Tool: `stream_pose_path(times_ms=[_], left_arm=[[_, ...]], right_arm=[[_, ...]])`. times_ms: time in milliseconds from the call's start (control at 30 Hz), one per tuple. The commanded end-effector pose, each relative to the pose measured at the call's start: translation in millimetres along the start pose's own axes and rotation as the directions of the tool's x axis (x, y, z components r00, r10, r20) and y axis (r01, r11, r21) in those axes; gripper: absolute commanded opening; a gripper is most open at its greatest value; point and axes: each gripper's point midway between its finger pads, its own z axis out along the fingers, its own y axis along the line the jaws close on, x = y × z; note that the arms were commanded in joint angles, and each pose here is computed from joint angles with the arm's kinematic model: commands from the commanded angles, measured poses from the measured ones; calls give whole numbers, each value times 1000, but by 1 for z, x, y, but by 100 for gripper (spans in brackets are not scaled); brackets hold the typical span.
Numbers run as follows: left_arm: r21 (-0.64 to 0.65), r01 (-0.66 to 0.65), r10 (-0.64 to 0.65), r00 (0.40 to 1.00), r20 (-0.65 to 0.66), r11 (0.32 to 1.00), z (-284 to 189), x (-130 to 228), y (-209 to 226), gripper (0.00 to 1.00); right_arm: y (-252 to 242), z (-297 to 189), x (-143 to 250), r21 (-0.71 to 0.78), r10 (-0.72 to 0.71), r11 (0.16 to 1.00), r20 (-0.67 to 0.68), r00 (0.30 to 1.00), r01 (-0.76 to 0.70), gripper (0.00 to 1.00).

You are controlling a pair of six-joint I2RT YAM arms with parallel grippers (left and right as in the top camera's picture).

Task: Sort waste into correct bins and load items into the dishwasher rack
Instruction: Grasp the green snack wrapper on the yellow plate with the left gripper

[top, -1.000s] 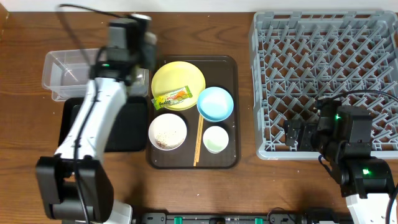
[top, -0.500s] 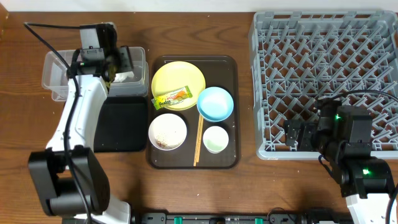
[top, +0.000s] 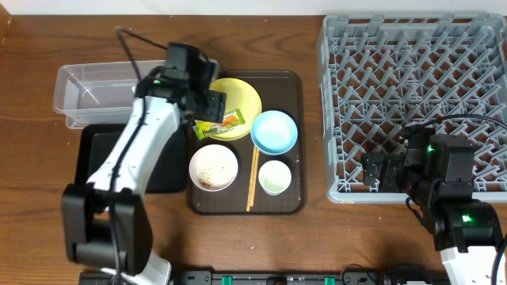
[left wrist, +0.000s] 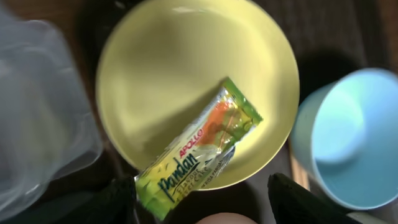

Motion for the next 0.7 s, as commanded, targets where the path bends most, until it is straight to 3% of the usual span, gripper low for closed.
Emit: stream_pose_path(times_ms=[0,400,500,567,667], left_arm=[[21,-153,154,985,-79,988,26,15,-1,71],[28,-170,172,959,-227,985,81,47,11,70],[33,-165,168,953,-250,986,87,53,11,55],[33,-165,168,953,-250,986,88,53,12,38],[28,-169,170,958,-229,985,84,46,11,22]], right_arm=[[2,-6,-7,-9,11,1000,21,1000,-11,99],[2,-6,-7,-8,11,1000,19,1000,-11,99],[2,-6,-7,-8,11,1000,19,1000,-10,99],[2,-6,-7,-8,11,1000,19,1000,-10,99],[2,-6,-7,-8,11,1000,19,1000,-10,99]])
